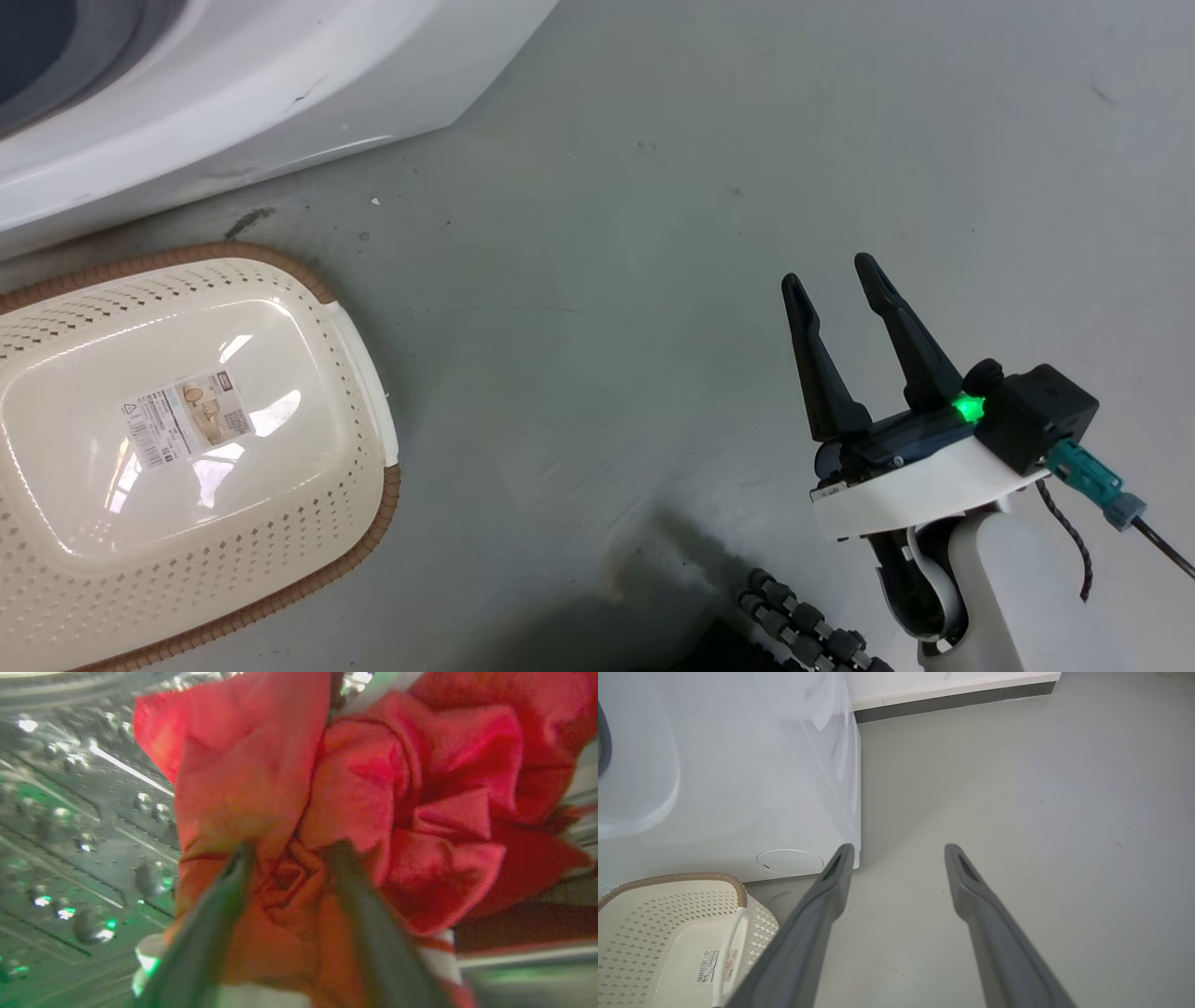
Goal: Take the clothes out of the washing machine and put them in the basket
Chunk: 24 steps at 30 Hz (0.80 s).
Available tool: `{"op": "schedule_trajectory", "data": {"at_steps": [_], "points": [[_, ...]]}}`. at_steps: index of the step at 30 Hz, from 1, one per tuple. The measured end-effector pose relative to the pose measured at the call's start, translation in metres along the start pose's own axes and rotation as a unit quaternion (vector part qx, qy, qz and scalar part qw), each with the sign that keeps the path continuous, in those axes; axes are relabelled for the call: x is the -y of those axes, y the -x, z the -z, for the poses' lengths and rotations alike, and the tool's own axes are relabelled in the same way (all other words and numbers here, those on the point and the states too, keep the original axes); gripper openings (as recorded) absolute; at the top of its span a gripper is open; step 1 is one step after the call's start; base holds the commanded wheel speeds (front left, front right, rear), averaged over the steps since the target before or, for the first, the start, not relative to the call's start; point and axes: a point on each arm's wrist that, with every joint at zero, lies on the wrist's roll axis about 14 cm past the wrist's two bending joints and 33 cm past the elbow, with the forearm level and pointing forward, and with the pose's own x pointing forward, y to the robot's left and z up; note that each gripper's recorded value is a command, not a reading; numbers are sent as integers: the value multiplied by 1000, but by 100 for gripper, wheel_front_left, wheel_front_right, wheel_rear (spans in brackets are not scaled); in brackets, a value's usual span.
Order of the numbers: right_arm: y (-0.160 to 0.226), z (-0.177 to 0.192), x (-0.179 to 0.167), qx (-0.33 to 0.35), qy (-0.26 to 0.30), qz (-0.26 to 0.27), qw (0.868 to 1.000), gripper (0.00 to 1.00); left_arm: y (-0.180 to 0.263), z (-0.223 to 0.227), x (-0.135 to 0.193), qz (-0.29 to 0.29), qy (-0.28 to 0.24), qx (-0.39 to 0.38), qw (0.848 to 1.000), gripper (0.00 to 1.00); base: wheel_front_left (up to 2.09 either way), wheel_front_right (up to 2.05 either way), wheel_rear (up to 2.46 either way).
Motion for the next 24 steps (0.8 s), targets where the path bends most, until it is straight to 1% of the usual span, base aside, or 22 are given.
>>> {"op": "schedule_trajectory", "data": {"at_steps": [3,6,12,17,20,22,24], "points": [[-1,-2,-1,3,-1,-1,1000,100,1,1,2,-1,3,1,1000,0,0,0,0],[-1,-3,0,5,-1,-1,1000,100,7,-6,0,-8,13,23,1000,0,0,0,0],[-1,-7,0,10,0,-1,1000,100,26,-31,-3,-31,44,110,992,0,0,0,0],[2,-16,1,23,3,0,1000,100,50,-51,-2,-41,80,192,977,0,0,0,0],[6,-26,4,35,7,3,999,100,67,-57,2,-39,110,232,966,0,0,0,0],[12,-31,5,41,7,7,999,100,80,-59,5,-36,126,258,957,0,0,0,0],[19,-34,7,46,8,11,999,100,93,-60,3,-36,153,284,946,0,0,0,0]]}}
